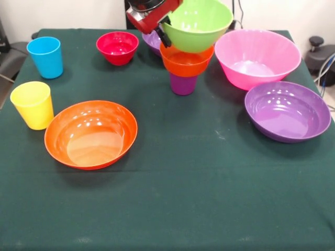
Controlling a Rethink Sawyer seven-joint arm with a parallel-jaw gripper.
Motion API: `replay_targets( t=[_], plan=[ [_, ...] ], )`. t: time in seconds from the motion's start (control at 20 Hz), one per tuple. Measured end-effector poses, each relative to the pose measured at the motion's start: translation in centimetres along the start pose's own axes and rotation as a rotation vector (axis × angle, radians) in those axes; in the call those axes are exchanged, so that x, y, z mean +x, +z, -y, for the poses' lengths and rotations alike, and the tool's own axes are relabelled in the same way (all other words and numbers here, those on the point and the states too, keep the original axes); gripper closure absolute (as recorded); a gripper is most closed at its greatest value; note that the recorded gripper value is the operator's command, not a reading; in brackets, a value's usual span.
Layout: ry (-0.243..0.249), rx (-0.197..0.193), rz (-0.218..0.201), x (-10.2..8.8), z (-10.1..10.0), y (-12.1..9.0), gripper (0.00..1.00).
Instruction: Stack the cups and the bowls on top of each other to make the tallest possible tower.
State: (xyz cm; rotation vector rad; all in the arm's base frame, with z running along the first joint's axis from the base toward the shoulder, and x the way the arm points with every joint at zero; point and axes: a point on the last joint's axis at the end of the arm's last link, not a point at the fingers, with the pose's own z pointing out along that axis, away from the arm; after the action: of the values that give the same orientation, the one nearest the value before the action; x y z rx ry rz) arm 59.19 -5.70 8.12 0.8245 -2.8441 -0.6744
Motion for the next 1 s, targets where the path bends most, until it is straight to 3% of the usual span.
replay_targets(
  t=[0.6, 1.0],
  plan=[
    [-0.001, 0.027, 0.024, -1.6, 1.1, -0.6, 1.00],
    [0.002, 0.009, 0.029, -2.1, 1.4, 0.3, 1.00]
  ],
)
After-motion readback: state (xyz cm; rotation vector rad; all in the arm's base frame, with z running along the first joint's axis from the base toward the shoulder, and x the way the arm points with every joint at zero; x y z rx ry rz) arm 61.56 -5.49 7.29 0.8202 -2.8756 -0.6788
